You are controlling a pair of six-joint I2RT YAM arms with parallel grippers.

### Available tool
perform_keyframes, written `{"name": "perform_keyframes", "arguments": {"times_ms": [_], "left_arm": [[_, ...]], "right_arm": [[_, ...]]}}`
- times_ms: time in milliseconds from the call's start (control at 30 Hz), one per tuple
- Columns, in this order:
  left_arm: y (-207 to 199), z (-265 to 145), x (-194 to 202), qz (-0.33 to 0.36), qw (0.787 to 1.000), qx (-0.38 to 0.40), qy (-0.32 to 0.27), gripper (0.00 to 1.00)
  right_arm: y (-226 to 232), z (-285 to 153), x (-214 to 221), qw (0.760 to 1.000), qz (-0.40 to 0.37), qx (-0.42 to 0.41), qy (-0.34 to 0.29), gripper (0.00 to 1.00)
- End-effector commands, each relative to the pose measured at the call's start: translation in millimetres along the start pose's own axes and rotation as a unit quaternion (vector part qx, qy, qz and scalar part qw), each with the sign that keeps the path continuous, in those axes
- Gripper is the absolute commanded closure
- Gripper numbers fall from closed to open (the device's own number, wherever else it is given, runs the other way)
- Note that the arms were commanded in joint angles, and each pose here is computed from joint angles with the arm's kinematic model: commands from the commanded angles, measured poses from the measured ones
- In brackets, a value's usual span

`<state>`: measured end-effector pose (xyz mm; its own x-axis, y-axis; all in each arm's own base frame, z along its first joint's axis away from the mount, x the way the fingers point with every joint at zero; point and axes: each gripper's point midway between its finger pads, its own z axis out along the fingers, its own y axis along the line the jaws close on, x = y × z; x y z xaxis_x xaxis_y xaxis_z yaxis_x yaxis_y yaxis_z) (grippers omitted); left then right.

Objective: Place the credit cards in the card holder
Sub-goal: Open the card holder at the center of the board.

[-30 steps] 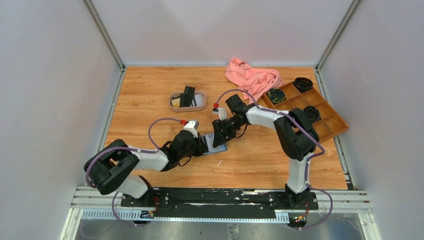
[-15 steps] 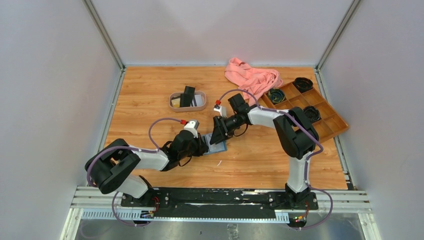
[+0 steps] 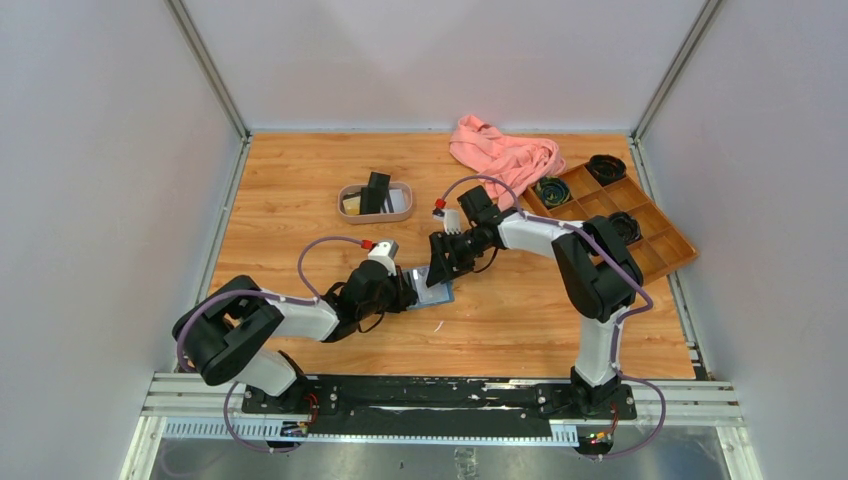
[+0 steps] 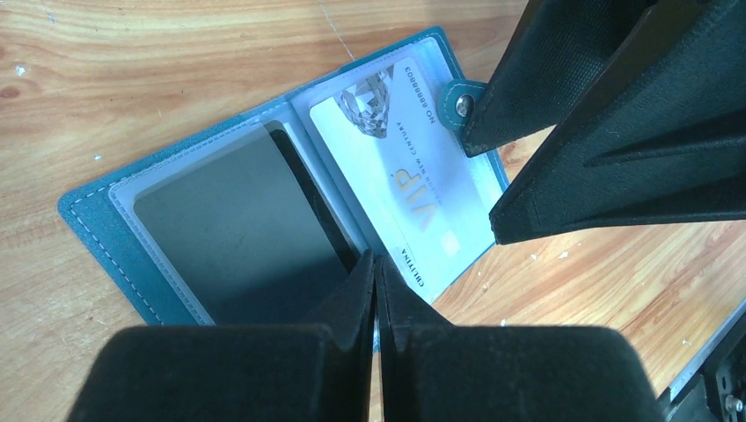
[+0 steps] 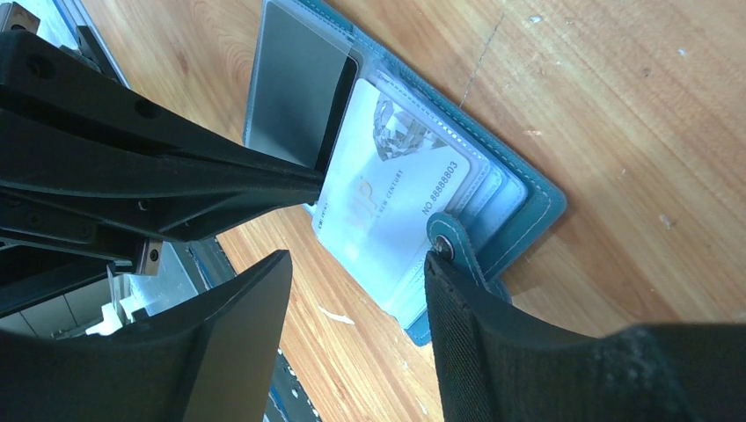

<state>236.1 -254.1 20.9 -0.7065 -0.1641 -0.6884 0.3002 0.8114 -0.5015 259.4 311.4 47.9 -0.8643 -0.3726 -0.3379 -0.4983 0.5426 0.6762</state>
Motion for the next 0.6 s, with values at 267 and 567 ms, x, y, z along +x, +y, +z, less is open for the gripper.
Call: {"name": "perform_keyframes", "arguments": {"times_ms": [267, 567], "left_arm": [[22, -3, 31, 0.01, 0.998, -0.035, 0.051, 1.0], [23, -2, 36, 0.009, 0.997, -0.036, 0.061, 1.0]], "right_arm": [[-7, 15, 22, 0.995, 0.078, -0.038, 0.044, 0.37], [34, 6, 6, 0.982, 0.094, -0.161, 0.027, 0.38]]}}
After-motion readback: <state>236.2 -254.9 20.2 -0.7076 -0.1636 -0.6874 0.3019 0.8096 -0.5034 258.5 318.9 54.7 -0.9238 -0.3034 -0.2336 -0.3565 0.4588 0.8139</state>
